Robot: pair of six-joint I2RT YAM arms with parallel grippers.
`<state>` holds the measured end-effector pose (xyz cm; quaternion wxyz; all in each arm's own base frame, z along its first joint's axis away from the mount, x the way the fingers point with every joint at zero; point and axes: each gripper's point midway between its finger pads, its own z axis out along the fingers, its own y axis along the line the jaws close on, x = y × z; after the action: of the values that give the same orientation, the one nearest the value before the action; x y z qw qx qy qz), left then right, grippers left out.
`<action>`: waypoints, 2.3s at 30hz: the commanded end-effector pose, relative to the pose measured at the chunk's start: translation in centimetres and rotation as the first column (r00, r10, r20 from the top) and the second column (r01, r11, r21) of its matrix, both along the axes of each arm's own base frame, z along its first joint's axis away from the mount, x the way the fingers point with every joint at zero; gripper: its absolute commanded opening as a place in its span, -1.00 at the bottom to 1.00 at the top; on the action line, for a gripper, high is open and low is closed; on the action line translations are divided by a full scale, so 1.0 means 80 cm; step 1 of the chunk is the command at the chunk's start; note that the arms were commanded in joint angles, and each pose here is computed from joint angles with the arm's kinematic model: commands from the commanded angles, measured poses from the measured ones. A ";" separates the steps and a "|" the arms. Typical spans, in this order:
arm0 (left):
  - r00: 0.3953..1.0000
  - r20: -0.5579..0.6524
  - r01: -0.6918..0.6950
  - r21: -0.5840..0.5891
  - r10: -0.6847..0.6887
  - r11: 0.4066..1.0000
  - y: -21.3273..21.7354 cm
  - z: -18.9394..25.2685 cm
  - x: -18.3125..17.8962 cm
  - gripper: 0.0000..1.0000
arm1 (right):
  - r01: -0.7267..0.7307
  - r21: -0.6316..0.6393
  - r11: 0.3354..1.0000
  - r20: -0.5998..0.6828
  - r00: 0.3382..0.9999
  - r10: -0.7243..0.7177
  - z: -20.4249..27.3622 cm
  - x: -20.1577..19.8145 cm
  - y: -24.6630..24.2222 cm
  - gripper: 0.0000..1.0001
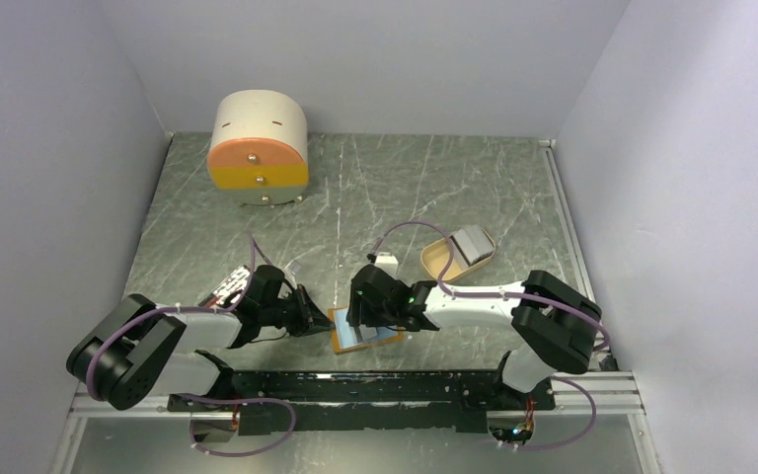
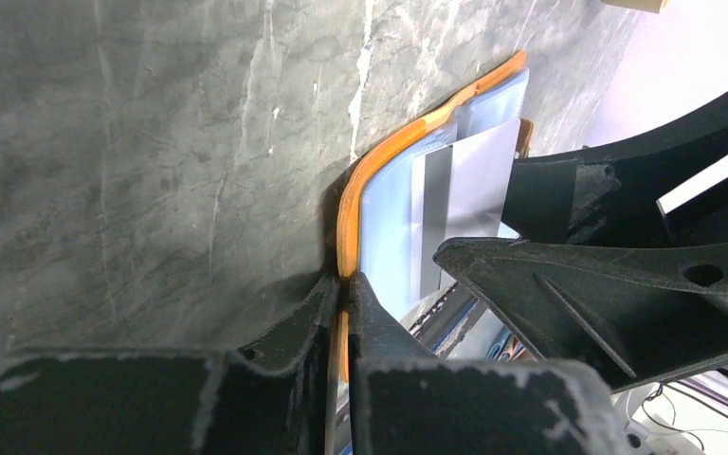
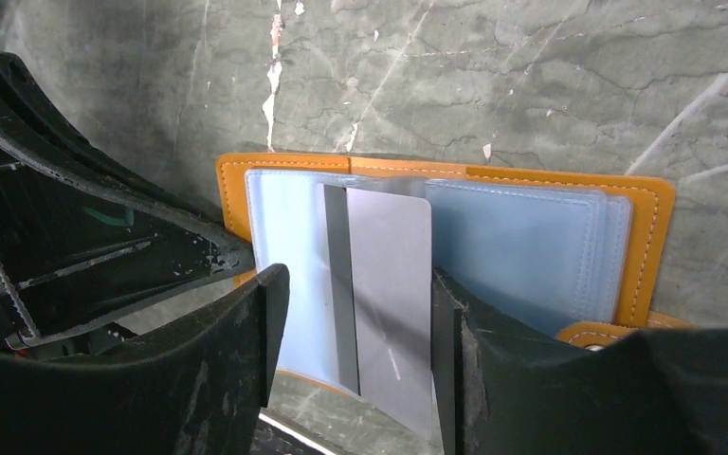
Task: Put the credit cards into the card holder
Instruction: Insert the credit card into the card holder.
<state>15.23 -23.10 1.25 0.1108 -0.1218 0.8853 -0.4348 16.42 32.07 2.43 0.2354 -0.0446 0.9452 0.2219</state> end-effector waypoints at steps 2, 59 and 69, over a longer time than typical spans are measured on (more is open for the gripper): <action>0.999 0.034 0.021 -0.020 -0.020 1.000 -0.003 0.006 0.000 -0.82 | -0.017 -0.189 0.982 -0.055 0.998 0.007 -0.036 -0.023 -0.052 0.21; 0.998 0.057 0.013 0.011 -0.013 1.000 -0.004 0.012 0.008 -0.82 | -0.175 0.053 0.983 -0.049 0.983 0.177 0.012 -0.043 0.028 0.18; 0.998 0.058 0.006 0.016 -0.007 1.000 -0.003 0.012 0.009 -0.82 | -0.191 0.077 0.978 -0.060 0.979 0.196 0.010 -0.048 0.030 0.16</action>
<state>15.05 -22.96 1.37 0.1159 -0.1140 0.8893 -0.4275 13.12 34.00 2.78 0.1876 -0.1148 0.9402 0.2600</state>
